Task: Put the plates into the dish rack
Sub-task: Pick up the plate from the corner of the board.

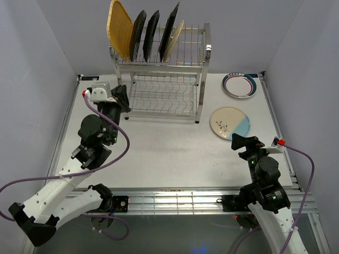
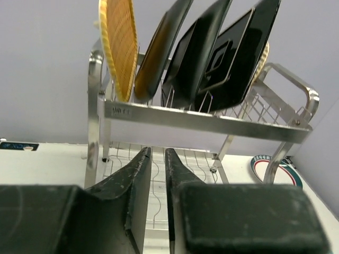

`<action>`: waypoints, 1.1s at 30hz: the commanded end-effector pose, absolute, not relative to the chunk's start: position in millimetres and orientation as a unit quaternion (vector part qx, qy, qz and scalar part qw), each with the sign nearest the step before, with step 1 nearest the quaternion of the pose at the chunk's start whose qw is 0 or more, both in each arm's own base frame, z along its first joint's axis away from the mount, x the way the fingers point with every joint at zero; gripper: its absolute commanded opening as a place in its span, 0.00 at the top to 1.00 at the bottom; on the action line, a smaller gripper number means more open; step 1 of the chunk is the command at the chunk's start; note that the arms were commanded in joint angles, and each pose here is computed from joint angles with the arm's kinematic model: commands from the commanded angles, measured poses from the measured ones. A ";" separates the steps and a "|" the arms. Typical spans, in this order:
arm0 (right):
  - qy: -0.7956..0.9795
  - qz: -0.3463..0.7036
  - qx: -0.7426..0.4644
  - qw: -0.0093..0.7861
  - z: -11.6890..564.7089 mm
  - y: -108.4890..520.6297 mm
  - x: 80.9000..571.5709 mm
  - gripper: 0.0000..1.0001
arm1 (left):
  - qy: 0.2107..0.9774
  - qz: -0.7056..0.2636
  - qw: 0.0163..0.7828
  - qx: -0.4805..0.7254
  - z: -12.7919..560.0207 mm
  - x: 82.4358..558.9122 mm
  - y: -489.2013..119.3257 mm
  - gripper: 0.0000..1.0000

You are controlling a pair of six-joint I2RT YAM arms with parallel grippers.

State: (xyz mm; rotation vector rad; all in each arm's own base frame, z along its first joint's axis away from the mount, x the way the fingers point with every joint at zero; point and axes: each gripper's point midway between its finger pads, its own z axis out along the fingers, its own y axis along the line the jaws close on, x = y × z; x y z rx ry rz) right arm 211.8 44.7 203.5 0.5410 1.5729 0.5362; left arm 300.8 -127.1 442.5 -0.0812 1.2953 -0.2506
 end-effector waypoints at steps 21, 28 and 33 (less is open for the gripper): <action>0.650 0.219 0.522 0.507 95.1 24.4 237.4 0.07 | 0.559 -0.160 0.813 -0.017 346.5 293.7 -139.6 0.13; 0.665 0.225 0.520 0.486 90.4 35.2 243.7 0.07 | 0.568 -0.163 0.807 0.003 334.1 297.6 -149.4 0.07; 0.671 0.226 0.528 0.469 87.7 41.0 248.6 0.09 | 0.571 -0.161 0.805 0.004 331.7 299.0 -150.3 0.07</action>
